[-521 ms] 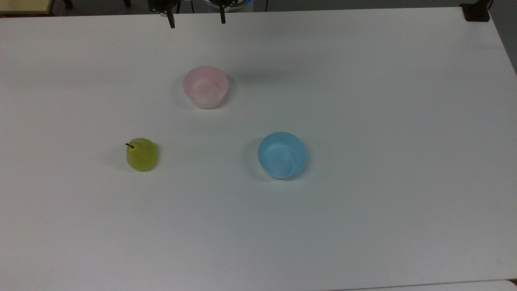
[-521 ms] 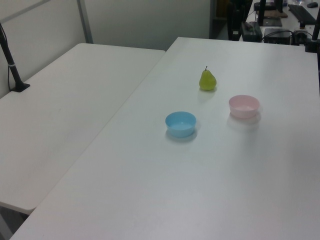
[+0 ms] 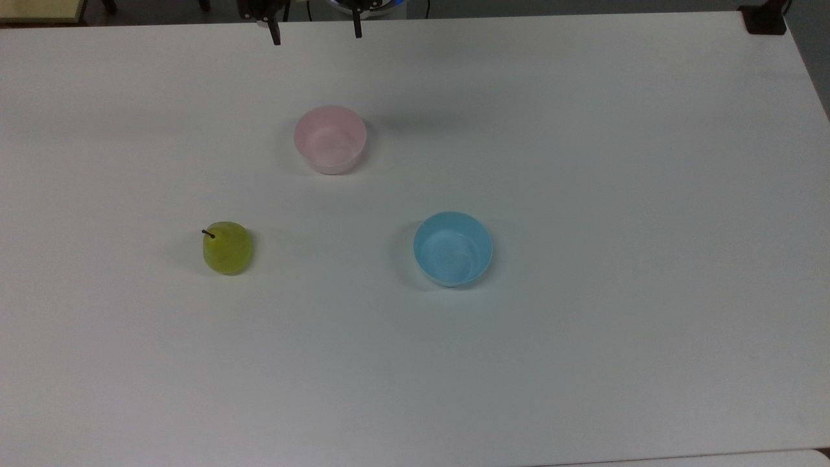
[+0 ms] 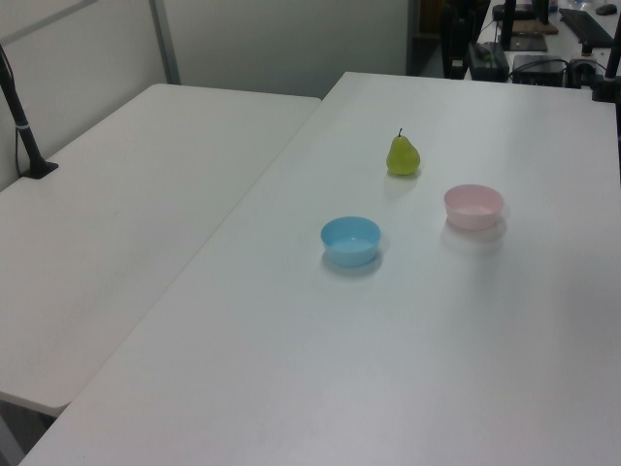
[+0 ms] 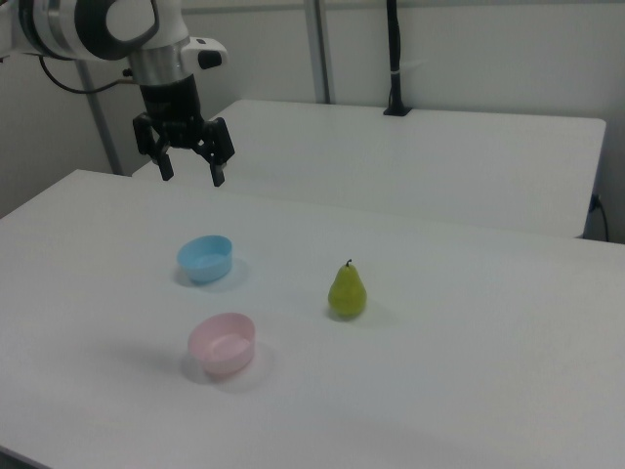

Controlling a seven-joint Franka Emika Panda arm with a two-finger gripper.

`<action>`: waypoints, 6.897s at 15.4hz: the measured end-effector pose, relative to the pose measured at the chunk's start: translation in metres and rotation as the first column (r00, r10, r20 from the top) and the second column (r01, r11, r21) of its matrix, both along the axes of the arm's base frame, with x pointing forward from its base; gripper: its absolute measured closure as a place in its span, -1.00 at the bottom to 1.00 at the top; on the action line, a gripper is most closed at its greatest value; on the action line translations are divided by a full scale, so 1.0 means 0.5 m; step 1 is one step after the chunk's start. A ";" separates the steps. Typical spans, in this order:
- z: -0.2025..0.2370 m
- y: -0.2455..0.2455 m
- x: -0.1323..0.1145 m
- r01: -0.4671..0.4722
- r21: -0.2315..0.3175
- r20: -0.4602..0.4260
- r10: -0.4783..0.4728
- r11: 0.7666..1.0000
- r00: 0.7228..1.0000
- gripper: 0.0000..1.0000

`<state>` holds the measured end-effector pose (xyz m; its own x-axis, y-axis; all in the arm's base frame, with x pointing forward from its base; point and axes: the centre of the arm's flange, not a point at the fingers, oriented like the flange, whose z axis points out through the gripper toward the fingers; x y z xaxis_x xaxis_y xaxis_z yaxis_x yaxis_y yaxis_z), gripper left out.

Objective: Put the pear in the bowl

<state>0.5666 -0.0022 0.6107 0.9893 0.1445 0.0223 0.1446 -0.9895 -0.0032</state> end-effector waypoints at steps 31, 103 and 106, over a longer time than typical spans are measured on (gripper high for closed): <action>-0.399 -0.298 0.212 0.179 -0.113 0.091 -0.169 0.977 0.981 -1.00; -0.508 -0.019 -0.084 -0.073 -0.049 0.027 0.075 0.996 0.997 -0.94; -0.457 -0.026 -0.070 -0.061 -0.048 -0.036 0.059 0.997 0.998 -1.00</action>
